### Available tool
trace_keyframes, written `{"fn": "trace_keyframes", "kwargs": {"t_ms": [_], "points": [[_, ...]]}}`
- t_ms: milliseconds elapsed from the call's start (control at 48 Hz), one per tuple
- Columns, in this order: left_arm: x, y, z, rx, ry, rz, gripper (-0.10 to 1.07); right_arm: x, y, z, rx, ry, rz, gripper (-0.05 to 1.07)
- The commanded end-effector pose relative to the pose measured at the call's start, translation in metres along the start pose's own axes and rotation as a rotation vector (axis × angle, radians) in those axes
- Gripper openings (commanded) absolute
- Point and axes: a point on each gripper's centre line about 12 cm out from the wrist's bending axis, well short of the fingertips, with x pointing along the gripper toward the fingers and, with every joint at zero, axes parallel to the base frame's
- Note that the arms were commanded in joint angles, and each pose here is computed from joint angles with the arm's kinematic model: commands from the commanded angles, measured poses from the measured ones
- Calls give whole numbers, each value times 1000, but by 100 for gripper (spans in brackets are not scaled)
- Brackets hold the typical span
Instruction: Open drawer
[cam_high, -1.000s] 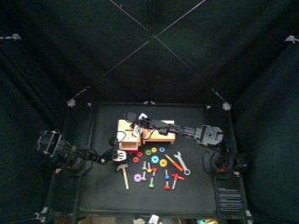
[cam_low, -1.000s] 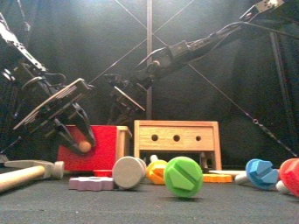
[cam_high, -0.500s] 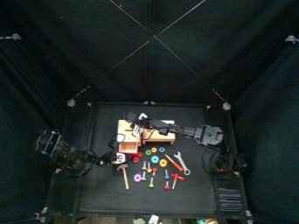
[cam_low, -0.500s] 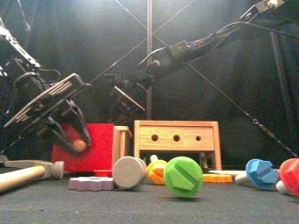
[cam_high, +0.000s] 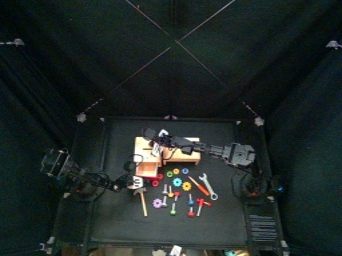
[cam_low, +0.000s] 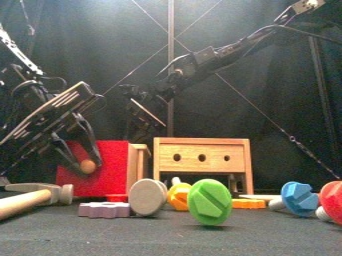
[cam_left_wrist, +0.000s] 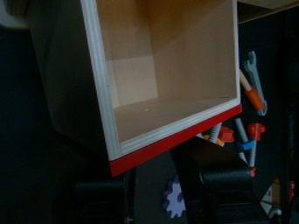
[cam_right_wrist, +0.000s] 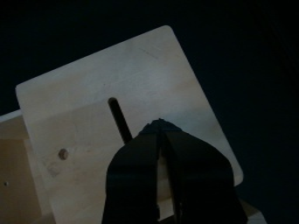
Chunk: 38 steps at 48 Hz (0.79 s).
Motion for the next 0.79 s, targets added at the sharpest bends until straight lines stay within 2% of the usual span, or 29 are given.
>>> {"fn": "trace_keyframes", "kwargs": {"t_ms": [0,229,583,771], "points": [[-4,-11,-4,4,14,-34,62,-14,-1,14,-1,-37,-1,2],[-4,-10,-3,5,10,-34,63,-15,-1,15,-1,-40,-1,2],[-4,-12,-1,13,-12,-42,82,-17,2,18,-5,-48,2,2],[-7,-16,2,27,-27,-64,85,-17,2,19,-4,-51,2,2]]}}
